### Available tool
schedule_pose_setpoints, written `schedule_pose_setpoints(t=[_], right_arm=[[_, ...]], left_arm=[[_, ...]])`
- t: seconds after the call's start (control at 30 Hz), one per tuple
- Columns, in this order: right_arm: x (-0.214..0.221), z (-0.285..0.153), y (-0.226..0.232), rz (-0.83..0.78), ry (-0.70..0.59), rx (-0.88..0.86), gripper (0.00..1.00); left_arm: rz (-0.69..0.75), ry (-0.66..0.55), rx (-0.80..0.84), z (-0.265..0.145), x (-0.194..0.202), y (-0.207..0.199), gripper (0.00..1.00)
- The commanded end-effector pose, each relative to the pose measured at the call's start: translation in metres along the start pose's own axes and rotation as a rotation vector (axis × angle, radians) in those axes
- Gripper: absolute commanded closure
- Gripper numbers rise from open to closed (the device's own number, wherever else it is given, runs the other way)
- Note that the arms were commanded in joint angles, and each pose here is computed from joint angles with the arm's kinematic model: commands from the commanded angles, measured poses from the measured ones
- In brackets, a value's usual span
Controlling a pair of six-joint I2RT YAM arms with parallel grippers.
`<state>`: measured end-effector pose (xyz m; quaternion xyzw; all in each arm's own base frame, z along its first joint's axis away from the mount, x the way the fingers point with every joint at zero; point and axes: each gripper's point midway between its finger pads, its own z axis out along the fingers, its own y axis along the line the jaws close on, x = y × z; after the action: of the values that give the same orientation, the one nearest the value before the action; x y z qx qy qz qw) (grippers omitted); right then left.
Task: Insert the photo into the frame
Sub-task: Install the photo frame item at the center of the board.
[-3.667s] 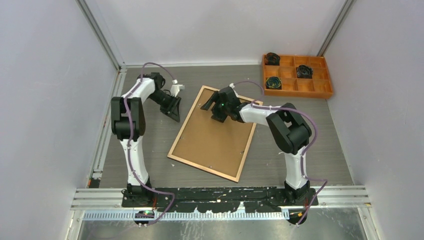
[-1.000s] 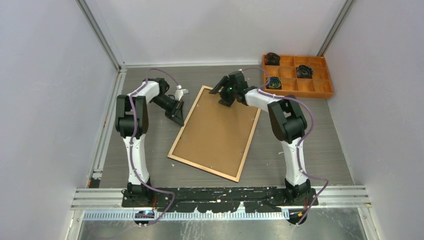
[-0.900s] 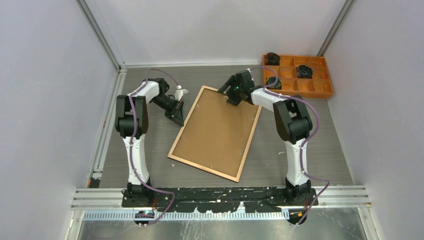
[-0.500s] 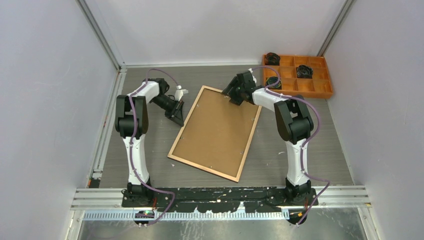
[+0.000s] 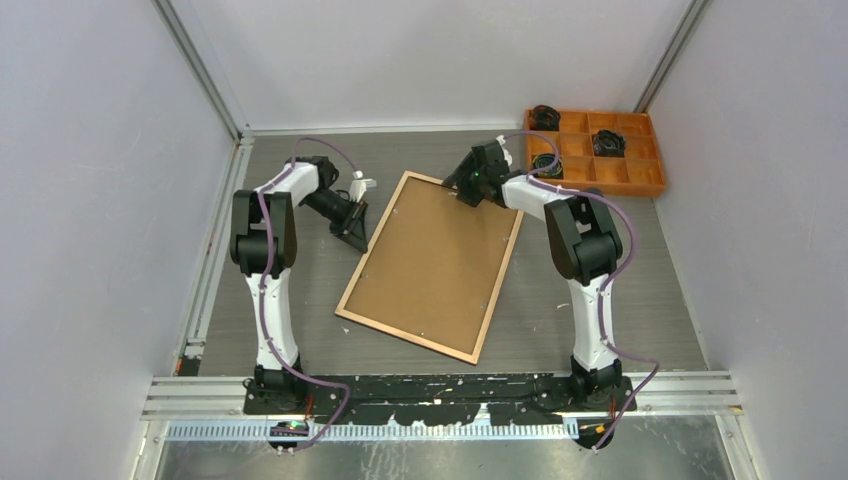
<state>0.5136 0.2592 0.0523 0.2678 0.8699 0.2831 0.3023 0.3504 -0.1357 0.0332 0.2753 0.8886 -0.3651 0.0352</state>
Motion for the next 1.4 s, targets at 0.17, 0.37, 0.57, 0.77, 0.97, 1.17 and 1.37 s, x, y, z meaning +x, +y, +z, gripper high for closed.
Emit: schedule_pose_setpoints(t=[0.17, 0.37, 0.57, 0.77, 0.97, 1.17, 1.37], right_arm=[[-0.016, 0.012, 0.008, 0.03, -0.084, -0.007, 0.44], [-0.015, 0.018, 0.009, 0.05, -0.083, -0.014, 0.46], [-0.016, 0.019, 0.009, 0.057, -0.085, -0.017, 0.46], [-0.019, 0.009, 0.009, 0.043, -0.101, -0.016, 0.46], [-0.024, -0.019, 0.008, -0.022, -0.128, -0.001, 0.43], [0.015, -0.085, 0.025, -0.313, -0.085, -0.027, 0.33], [0.146, -0.169, 0.028, -0.741, 0.133, -0.123, 0.3]], left_arm=[[0.041, 0.055, -0.073, -0.002, 0.012, 0.012, 0.87], [0.041, 0.058, -0.071, 0.0, 0.013, 0.013, 0.87], [0.045, 0.061, -0.076, -0.001, 0.014, 0.013, 0.87], [0.047, 0.061, -0.079, -0.001, 0.014, 0.014, 0.87], [0.05, 0.062, -0.093, -0.004, 0.013, 0.014, 0.87], [0.052, 0.024, -0.123, -0.026, 0.004, 0.01, 0.76], [0.073, -0.032, -0.167, -0.066, 0.002, -0.006, 0.47]])
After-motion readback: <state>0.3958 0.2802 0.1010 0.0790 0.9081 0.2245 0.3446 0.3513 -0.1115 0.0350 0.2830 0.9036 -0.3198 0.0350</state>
